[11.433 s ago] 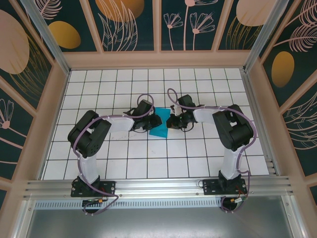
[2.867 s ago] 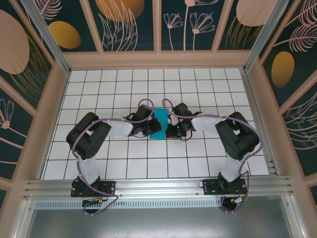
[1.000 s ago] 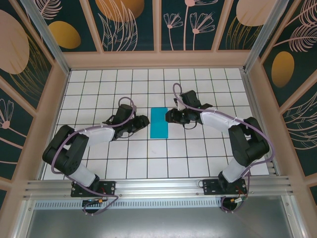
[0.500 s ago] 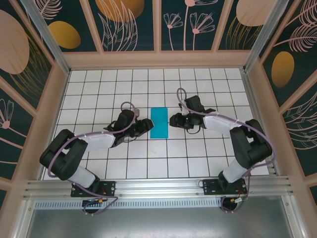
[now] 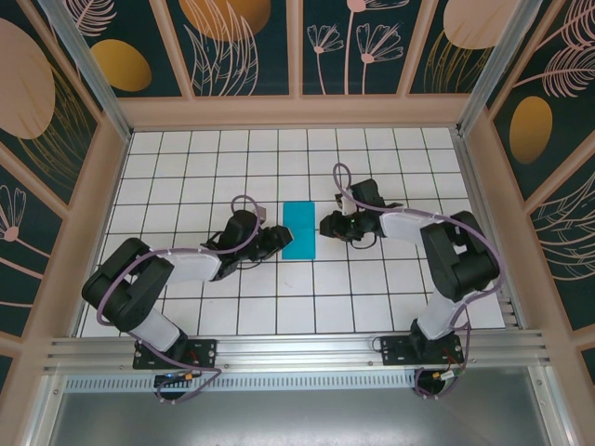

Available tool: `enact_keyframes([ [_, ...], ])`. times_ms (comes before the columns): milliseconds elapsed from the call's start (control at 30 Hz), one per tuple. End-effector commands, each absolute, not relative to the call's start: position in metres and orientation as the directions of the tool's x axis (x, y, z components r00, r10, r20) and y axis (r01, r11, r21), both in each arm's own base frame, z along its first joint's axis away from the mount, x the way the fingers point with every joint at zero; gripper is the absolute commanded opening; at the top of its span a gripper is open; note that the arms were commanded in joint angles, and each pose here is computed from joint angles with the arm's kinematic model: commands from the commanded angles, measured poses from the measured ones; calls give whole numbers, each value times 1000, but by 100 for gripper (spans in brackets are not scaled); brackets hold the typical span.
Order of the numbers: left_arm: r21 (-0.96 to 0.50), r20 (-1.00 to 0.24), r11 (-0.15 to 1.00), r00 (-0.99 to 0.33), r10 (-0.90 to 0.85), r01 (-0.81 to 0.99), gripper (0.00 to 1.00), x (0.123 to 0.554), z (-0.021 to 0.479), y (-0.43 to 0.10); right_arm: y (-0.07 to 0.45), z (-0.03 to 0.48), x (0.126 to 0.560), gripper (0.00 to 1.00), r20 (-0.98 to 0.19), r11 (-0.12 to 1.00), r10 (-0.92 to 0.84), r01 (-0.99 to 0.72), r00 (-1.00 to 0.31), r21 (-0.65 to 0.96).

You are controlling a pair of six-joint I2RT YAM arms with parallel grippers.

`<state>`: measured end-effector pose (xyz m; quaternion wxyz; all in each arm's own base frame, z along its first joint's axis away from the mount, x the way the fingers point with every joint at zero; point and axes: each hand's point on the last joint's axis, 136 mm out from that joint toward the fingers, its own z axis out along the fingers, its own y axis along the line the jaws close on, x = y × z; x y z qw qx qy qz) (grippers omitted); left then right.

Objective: Fold a paper plane with a square sheet of paper (pick it up from the middle)
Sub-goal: Turn over the paper at the center of the table.

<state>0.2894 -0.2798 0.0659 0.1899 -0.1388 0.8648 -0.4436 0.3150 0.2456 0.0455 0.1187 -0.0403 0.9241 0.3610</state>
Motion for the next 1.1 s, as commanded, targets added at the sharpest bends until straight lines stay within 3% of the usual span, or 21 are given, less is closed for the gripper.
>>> enact_keyframes([
  [0, -843, -189, 533, -890, -416, -70, 40, 290, 65, -286, 259, 51, 330, 32, -291, 686, -19, -224, -957, 693],
  [800, -855, -154, 512, -908, -390, -75, 40, 296, 58, -301, 276, 39, 333, 30, -260, 590, -72, -251, -963, 767],
  [1067, -845, -144, 528, -915, -378, -85, 40, 299, 48, -304, 278, 37, 332, 15, -249, 568, -67, -242, -966, 787],
])
